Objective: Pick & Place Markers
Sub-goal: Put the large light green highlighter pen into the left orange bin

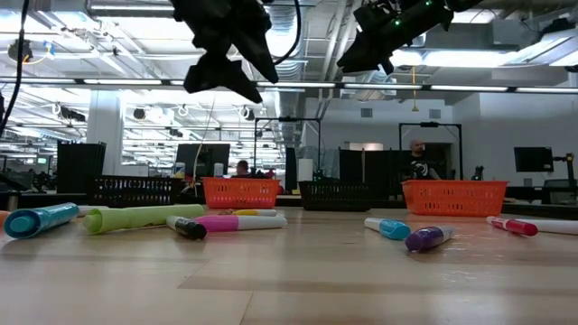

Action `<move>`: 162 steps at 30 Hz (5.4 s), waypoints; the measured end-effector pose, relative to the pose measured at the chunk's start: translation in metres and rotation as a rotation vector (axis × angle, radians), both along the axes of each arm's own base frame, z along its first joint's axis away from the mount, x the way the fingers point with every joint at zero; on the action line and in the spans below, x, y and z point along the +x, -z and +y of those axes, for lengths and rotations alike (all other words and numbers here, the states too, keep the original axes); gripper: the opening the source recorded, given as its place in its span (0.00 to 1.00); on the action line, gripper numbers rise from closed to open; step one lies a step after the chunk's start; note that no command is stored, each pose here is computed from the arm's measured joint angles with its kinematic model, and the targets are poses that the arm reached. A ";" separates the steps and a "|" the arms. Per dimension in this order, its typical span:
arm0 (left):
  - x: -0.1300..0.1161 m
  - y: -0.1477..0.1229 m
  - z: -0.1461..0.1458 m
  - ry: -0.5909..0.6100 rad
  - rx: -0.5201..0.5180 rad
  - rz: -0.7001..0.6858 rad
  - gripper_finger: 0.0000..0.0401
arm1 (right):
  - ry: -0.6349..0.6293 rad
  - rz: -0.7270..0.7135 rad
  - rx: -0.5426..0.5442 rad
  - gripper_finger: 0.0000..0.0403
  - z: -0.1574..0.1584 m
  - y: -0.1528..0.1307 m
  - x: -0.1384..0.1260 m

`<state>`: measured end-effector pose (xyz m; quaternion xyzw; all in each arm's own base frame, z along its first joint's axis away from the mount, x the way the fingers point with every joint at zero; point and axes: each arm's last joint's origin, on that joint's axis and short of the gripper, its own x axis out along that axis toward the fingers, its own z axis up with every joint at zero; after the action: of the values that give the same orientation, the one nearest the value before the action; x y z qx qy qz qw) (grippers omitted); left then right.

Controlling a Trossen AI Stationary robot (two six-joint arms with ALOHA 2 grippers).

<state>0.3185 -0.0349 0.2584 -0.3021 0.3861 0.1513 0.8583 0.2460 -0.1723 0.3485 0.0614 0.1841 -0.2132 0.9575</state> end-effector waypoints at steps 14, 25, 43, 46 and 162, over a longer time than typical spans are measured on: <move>-0.025 0.014 -0.062 -0.168 -0.175 0.144 0.43 | 0.000 0.018 0.013 0.31 0.001 0.002 -0.001; -0.047 0.041 -0.086 -0.306 -0.258 0.214 0.43 | -0.001 0.040 0.029 0.31 0.001 0.004 -0.002; -0.035 0.082 -0.088 -0.322 -0.233 0.310 0.44 | -0.002 0.042 0.027 0.31 0.001 0.004 -0.002; -0.034 0.084 -0.089 -0.324 -0.229 0.315 0.44 | -0.002 0.042 0.027 0.31 0.001 0.004 -0.002; -0.051 -0.009 0.013 -0.113 0.157 -0.268 0.17 | -0.009 0.046 0.003 0.31 0.001 0.004 -0.002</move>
<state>0.2679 -0.0218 0.2677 -0.2729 0.2375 0.1876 0.9132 0.2442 -0.1717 0.3447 0.0570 0.2066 -0.2099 0.9539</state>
